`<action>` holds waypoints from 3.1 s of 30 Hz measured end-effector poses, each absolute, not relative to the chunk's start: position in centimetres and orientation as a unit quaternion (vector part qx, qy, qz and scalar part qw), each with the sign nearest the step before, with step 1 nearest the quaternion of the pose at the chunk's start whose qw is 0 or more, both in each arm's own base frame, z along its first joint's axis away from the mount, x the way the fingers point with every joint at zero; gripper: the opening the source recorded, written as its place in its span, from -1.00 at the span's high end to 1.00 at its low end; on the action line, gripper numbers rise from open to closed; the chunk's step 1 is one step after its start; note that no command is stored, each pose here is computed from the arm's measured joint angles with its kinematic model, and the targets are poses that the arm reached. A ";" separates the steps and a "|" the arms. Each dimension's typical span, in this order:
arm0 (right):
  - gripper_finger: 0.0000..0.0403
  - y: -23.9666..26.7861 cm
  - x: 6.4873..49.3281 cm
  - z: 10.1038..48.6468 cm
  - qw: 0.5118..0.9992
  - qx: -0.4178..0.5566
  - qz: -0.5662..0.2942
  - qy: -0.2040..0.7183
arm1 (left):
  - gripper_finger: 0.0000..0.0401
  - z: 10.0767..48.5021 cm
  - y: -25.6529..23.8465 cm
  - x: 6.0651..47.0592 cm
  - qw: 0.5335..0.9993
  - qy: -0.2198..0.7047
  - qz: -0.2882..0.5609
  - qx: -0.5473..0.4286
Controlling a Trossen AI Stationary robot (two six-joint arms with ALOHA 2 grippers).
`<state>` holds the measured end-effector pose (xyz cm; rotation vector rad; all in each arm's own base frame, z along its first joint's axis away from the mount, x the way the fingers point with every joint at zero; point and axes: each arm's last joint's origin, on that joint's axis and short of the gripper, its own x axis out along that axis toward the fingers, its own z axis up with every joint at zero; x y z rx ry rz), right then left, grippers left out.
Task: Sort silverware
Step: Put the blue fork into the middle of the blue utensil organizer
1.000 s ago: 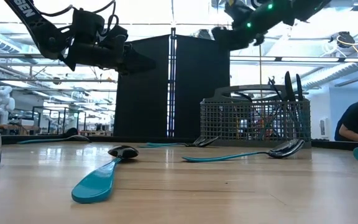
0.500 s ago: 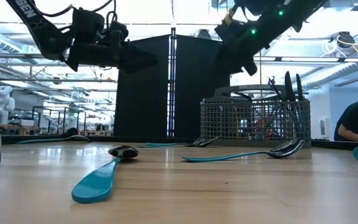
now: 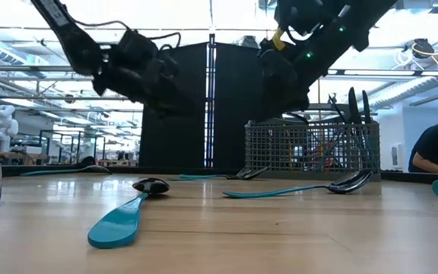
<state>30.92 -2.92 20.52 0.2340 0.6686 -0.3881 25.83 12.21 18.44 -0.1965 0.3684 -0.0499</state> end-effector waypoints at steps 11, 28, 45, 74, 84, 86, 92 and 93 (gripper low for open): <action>0.46 -0.9 32.1 20.3 0.949 0.009 -0.026 0.314 | 0.20 21.5 3.8 22.0 0.938 0.331 -0.055 -0.090; 0.46 3.6 32.9 21.9 0.972 0.059 0.022 0.226 | 0.20 20.5 -7.8 23.0 0.902 0.281 -0.292 0.148; 0.46 12.8 31.5 22.5 0.980 0.140 -0.005 0.141 | 0.20 14.5 -15.5 23.8 0.862 0.291 -0.368 0.192; 0.46 23.7 34.4 20.4 0.975 0.173 -0.036 0.137 | 0.93 10.3 -16.6 23.7 0.846 0.381 -0.345 0.143; 0.46 23.3 35.3 18.1 0.968 0.172 -0.058 0.172 | 0.99 11.2 -16.2 23.5 0.827 0.341 -0.372 0.249; 0.46 22.8 35.6 18.3 0.969 0.166 -0.065 0.173 | 0.99 11.9 -16.1 23.5 0.823 0.333 -0.369 0.274; 0.46 20.7 36.3 19.7 0.973 0.138 -0.080 0.168 | 0.99 14.6 -15.7 23.6 0.822 0.320 -0.328 0.337; 0.46 20.3 36.4 19.8 0.972 0.137 -0.084 0.173 | 0.99 14.9 -15.6 23.5 0.821 0.318 -0.321 0.349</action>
